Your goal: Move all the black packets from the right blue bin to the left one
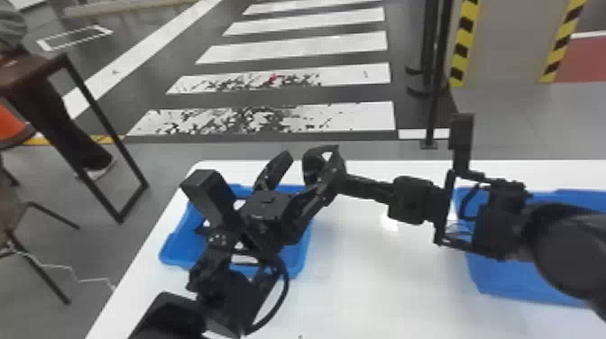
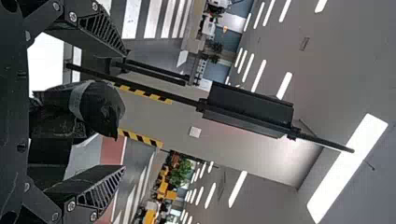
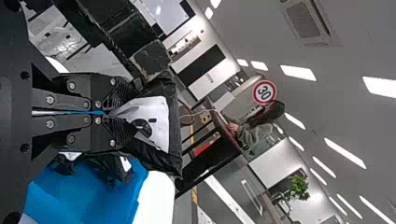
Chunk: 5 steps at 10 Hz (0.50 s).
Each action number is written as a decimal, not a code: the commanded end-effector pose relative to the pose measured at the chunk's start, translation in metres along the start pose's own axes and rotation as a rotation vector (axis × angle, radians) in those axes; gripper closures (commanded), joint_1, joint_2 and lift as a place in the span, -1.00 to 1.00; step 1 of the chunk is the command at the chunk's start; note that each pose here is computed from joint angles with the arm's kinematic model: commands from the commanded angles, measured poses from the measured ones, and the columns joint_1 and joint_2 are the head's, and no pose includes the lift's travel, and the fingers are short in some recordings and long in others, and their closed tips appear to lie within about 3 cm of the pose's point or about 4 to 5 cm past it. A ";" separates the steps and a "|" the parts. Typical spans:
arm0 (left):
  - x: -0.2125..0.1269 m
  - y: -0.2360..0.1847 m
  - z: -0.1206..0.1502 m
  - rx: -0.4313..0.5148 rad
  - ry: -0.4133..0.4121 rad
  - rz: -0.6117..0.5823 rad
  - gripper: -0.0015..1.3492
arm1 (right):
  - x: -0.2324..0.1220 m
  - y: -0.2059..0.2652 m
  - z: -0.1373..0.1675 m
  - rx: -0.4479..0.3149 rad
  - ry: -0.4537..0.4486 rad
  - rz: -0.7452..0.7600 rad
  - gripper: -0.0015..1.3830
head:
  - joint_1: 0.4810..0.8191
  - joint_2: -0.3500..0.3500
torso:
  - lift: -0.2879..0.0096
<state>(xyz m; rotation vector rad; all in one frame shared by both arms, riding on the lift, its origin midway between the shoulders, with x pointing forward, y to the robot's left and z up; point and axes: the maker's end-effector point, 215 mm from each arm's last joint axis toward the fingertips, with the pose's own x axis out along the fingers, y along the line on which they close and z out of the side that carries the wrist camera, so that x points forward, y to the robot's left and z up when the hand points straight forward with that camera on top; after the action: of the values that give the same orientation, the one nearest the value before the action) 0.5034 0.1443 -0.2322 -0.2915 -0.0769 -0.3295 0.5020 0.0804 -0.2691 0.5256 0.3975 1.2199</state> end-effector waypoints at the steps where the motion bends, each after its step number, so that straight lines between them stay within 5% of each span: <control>1: 0.001 -0.005 -0.007 0.004 0.018 -0.003 -0.60 | 0.004 0.005 -0.005 0.005 0.011 0.012 0.67 | -0.02 0.69 | -0.01; 3: -0.001 0.001 -0.007 0.010 0.017 0.015 0.44 | 0.005 0.004 -0.001 -0.003 0.006 0.010 0.66 | 0.02 0.70 | -0.01; 5: -0.002 0.005 0.000 0.030 -0.006 0.025 0.81 | 0.004 0.003 -0.001 -0.002 0.007 0.009 0.66 | 0.01 0.71 | -0.01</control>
<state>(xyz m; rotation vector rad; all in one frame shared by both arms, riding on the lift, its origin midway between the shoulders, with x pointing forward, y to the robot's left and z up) 0.5029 0.1476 -0.2353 -0.2689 -0.0760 -0.3068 0.4997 0.0855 -0.2681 0.5223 0.3996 1.2308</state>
